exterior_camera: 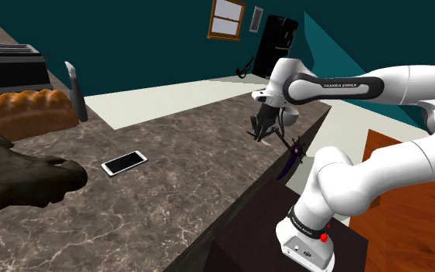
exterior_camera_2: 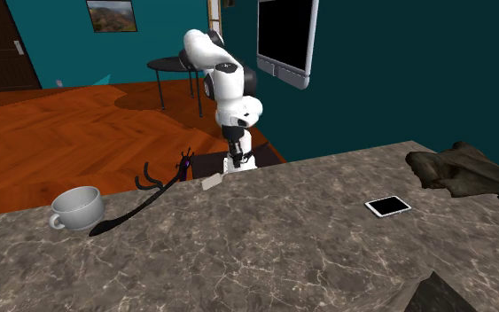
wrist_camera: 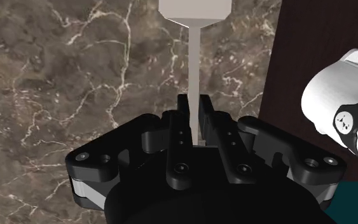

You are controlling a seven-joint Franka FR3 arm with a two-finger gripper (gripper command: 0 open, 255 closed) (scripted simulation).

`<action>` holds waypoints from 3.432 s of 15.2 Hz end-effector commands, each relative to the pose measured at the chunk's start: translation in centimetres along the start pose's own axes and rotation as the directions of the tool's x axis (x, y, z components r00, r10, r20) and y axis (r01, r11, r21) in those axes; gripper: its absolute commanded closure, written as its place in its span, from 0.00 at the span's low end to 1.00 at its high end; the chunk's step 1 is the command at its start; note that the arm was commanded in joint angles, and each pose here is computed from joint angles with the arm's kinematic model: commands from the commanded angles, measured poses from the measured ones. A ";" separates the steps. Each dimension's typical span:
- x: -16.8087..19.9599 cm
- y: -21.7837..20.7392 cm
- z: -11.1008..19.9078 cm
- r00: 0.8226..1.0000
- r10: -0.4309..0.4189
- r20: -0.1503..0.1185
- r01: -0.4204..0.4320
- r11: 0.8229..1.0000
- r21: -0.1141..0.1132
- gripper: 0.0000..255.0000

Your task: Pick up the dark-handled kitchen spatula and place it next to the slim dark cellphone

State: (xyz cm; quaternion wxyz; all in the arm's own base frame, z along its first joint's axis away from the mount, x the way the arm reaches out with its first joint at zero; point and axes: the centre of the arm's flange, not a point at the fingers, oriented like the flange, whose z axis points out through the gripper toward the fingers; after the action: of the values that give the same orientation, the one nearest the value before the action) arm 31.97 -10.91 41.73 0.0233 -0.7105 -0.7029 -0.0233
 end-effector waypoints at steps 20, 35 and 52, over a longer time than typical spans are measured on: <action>27.3 3.2 1.9 1.000 0.002 -0.001 -0.002 1.000 0.000 1.00; 46.9 5.5 3.1 1.000 0.002 -0.001 -0.002 1.000 0.000 1.00; 50.3 5.9 10.7 1.000 0.002 -0.001 -0.002 1.000 0.000 1.00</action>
State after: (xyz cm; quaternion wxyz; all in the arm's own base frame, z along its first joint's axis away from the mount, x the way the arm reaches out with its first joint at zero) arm 38.44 40.03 34.93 0.0235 -0.7112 -0.7022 -0.0234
